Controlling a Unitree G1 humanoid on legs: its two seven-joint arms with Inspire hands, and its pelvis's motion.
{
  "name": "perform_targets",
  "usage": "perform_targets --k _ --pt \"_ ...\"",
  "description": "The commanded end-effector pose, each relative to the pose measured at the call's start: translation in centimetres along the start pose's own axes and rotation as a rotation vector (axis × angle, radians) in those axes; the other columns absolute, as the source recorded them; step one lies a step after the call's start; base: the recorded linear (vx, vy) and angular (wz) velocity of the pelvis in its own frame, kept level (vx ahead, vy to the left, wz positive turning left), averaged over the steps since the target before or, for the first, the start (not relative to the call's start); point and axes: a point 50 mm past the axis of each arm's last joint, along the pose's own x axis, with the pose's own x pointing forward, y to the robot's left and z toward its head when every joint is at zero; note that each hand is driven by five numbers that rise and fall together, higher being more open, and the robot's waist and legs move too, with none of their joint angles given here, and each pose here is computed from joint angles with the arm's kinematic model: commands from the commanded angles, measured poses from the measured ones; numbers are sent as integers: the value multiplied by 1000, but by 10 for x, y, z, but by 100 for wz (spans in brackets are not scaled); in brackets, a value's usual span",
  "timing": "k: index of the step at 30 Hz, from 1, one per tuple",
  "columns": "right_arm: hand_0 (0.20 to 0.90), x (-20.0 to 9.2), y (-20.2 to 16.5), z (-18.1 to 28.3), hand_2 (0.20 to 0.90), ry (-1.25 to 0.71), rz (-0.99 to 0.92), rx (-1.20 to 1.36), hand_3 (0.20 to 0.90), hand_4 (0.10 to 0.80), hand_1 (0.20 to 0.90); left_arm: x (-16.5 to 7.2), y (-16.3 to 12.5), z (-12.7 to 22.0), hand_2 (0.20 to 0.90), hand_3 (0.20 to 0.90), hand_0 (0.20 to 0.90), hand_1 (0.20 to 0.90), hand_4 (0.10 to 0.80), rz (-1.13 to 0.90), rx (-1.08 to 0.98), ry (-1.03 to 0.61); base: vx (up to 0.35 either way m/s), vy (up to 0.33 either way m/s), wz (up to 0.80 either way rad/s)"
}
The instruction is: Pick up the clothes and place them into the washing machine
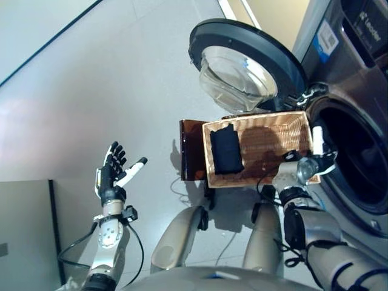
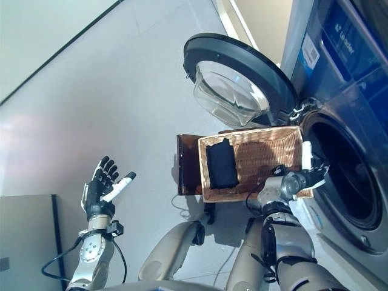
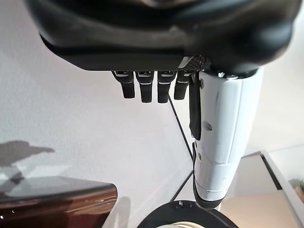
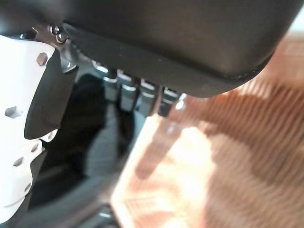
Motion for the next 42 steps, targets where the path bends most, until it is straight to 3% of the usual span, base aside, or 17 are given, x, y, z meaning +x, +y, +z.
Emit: perform_targets --k 1,7,11,19,25,32,37,42 --pt "900 0 -12 -5 900 -21 94 -145 900 800 900 6 22 19 900 900 900 900 800 64 56 -121 90 -45 -2" --pt "900 -12 -61 -43 900 98 140 -409 900 800 900 -2 34 -22 900 900 900 900 800 88 185 77 83 -30 -8" --pt "900 -16 -92 -55 900 122 169 -754 900 800 900 -17 45 -59 900 900 900 900 800 101 306 266 58 -26 -8" --pt "900 -36 -146 -70 900 138 374 -1268 900 800 900 -61 77 -107 900 900 900 900 800 123 505 589 61 -28 -8" --pt "900 -54 -216 -77 900 306 313 -1504 900 800 900 -97 91 -128 900 900 900 900 800 91 607 795 84 -11 -1" --pt "900 -76 -273 -78 900 487 413 -1950 900 800 900 -113 87 -137 900 900 900 900 800 14 627 877 75 42 -6" --pt "900 -82 -300 -66 900 588 250 -1918 900 800 900 -107 87 -135 900 900 900 900 800 3 624 872 65 87 1" --pt "900 -77 -301 -59 900 583 180 -1867 900 800 900 -87 91 -126 900 900 900 900 800 -4 663 808 34 101 21"
